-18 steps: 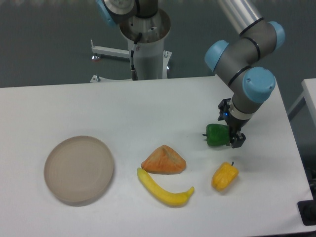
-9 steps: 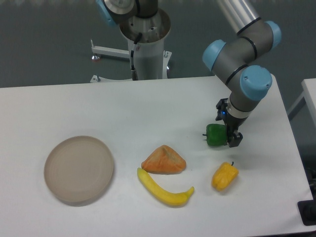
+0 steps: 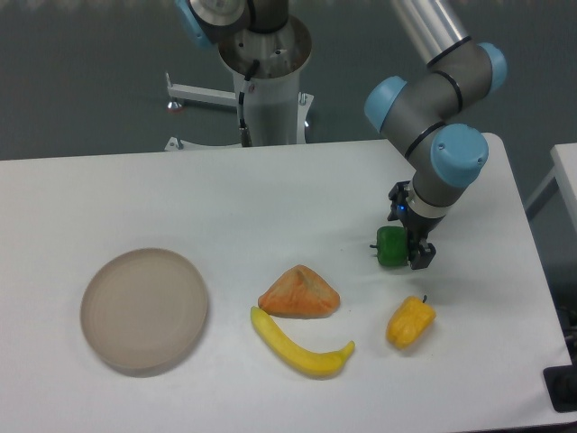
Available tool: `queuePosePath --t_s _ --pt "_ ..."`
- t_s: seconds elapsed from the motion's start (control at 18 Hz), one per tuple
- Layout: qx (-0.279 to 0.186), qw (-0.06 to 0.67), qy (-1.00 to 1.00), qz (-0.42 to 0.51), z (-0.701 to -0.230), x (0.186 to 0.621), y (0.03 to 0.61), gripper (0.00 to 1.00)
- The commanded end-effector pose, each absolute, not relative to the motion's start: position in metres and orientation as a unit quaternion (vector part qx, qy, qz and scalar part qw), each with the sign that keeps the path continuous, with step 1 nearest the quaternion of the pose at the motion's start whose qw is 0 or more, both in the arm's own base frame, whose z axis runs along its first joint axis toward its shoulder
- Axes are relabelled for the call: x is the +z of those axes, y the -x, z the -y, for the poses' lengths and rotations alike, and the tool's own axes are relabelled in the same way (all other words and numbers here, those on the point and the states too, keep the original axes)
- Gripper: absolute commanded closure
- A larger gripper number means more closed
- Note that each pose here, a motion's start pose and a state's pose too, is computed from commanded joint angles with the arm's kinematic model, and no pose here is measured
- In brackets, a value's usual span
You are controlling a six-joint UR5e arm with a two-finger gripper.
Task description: Pick up the green pepper from the table
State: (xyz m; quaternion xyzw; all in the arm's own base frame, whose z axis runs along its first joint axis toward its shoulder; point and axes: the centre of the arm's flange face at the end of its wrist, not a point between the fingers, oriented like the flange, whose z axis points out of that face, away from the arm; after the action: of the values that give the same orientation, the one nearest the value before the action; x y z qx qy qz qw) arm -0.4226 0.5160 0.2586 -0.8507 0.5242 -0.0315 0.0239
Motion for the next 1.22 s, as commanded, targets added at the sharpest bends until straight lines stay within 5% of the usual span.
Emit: queuePosePath --t_s 0.33,0.5,0.83,1.22 --pt "-0.028 0.024 0.853 -0.52 -0.517 0.262 0.423 0.4" --pt "-0.026 0.025 0.854 -0.52 -0.519 0.265 0.425 0.52" --pt "-0.006 0.029 0.865 -0.5 -0.53 0.286 0.432 0.56" --pt "-0.005 0.031 0.89 -0.454 -0.57 0.359 0.415 0.56"
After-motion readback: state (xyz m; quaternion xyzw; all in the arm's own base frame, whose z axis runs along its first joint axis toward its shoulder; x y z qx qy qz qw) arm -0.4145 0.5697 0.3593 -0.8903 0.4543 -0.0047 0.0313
